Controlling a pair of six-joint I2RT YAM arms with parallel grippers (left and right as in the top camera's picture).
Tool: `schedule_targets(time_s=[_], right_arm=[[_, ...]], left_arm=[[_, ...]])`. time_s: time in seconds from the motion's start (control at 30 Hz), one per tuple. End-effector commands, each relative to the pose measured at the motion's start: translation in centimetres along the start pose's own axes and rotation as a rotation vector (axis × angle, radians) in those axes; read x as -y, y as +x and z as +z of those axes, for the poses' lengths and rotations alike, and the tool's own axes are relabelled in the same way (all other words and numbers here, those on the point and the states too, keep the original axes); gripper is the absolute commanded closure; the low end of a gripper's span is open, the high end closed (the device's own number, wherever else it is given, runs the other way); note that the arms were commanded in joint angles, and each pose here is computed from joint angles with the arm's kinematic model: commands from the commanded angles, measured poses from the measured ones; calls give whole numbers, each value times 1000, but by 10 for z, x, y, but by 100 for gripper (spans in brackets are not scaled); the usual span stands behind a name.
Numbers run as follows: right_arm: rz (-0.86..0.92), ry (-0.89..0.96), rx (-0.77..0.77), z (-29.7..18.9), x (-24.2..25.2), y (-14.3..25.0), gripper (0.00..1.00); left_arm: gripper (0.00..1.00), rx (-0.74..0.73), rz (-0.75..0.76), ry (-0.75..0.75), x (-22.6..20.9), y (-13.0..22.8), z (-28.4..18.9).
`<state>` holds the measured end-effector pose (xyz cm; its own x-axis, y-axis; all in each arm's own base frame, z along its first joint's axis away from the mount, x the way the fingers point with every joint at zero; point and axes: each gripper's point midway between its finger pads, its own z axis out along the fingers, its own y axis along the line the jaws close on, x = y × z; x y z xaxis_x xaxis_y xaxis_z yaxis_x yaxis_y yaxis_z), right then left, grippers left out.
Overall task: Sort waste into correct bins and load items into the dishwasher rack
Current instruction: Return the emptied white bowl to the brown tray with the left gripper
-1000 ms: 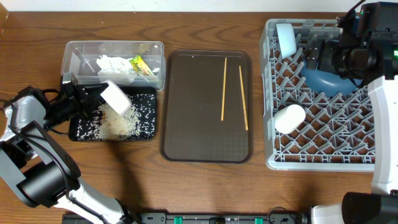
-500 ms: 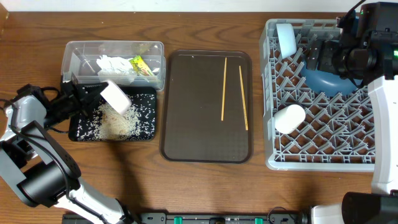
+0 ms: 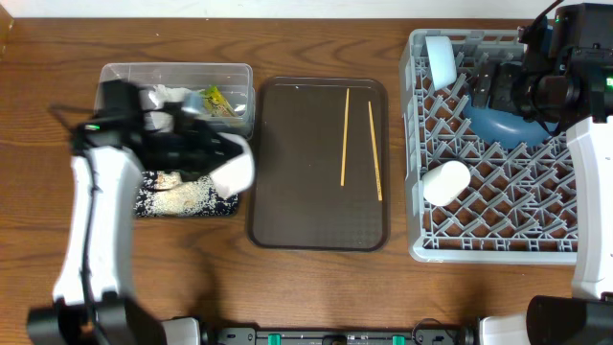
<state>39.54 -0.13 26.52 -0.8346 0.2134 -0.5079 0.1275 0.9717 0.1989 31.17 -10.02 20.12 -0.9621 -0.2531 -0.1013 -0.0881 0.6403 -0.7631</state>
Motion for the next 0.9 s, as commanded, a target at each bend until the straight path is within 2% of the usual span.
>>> schedule_targets(time_s=[0.0,0.1,0.17,0.4,0.67,0.73,0.83,0.87], right_arm=[[-27,-12,0,0,-6,1,11],[-36,-17,-4,0,-10,2,11],[-38,-19,-4,0,-11,2,11],[-42,-21,-9,0,-13,3,11],[-40,-20,-16,0,-13,5,10],[-40,-28,-16,0,-14,5,10],[-41,-79,-23,0,-23,6,11],[-44,-99,-24,0,-28,7,11]], left_arm=[[94,84,40,-380,-24,1,15],[94,92,133,-584,-29,10,37],[94,69,214,-649,-26,17,58],[94,16,415,-679,-11,33,135],[91,-93,422,-738,-41,51,183],[84,-100,413,-743,-44,52,185],[56,-72,401,-728,-37,45,183],[52,-62,400,-719,-34,43,181]])
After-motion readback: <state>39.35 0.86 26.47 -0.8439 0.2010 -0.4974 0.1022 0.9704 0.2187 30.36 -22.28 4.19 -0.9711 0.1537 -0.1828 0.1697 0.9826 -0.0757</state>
